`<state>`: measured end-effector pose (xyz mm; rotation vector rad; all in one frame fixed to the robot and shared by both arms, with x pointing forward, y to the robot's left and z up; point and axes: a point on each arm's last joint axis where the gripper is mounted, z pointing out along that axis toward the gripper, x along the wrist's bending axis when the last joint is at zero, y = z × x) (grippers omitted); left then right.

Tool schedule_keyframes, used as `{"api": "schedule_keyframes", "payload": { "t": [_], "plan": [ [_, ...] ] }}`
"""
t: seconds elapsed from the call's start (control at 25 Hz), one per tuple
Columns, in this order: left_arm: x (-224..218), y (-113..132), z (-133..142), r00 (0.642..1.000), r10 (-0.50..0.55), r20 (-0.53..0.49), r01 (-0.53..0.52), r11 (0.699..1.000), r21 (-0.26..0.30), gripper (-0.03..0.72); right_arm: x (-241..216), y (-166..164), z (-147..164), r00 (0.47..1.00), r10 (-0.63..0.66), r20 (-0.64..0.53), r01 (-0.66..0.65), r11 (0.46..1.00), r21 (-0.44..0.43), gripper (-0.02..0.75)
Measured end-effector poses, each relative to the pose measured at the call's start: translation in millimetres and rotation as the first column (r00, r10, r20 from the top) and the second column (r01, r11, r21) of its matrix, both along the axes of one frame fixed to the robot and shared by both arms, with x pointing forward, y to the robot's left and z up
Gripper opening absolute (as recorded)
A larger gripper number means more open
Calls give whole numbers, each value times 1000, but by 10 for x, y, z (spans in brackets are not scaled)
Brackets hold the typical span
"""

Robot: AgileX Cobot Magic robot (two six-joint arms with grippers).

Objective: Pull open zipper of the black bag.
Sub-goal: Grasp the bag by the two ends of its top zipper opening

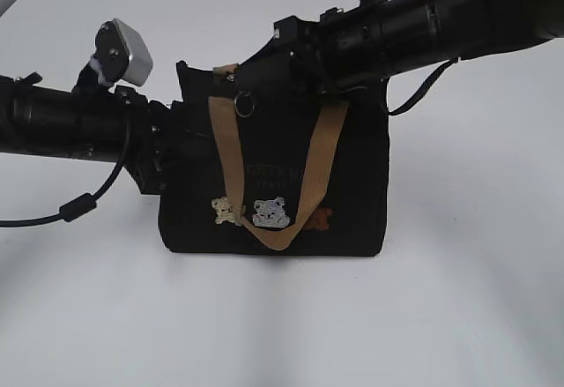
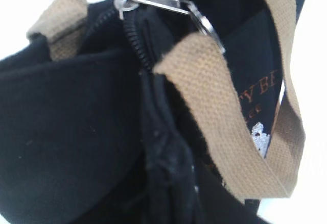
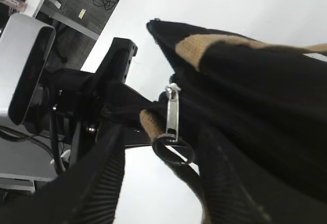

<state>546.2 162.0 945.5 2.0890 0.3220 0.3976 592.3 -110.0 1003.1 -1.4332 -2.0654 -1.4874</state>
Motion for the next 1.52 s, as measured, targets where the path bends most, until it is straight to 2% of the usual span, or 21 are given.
{"api": "schedule_keyframes", "payload": {
  "t": [0.4, 0.48, 0.6, 0.64, 0.72, 1.04, 1.2, 1.4, 1.44, 1.52],
  "plan": [
    [14, 17, -11, 1000, 20, 0, -20, 1000, 16, 67, 128, 232, -107, 999, -31, 36, 33, 998, -56, 353],
    [16, 20, -13, 1000, 23, 0, -23, 1000, 19, 67, 136, 249, -140, 999, -37, 24, 38, 997, -60, 269],
    [17, 20, -14, 1000, 23, 0, -23, 1000, 20, 67, 135, 252, -160, 999, -34, 19, 35, 997, -69, 64],
    [17, 20, -14, 1000, 23, 0, -23, 1000, 20, 67, 134, 252, -161, 999, -37, 12, 37, 997, -68, 26],
    [16, 20, -14, 1000, 23, 0, -23, 1000, 21, 67, 129, 256, -148, 999, -38, 2, 38, 997, -67, -1],
    [7, 10, -5, 1000, 9, 0, -9, 1000, 8, 67, 101, 79, 17, 999, -11, -38, 10, 999, -41, -1],
    [7, 10, -5, 1000, 9, 0, -9, 1000, 8, 67, 64, 33, 84, 1000, 18, -16, -19, 997, -75, -1],
    [8, 11, -7, 1000, 11, 0, -11, 1000, 10, 67, 37, -11, 108, 999, 12, -44, -17, 994, -104, -1],
    [8, 11, -7, 1000, 11, 0, -11, 1000, 10, 67, 36, -12, 106, 999, 11, -48, -16, 994, -106, 6],
    [8, 11, -7, 1000, 11, 0, -11, 1000, 10, 67, 35, -13, 105, 999, 9, -53, -15, 994, -106, 86]
  ]
}}
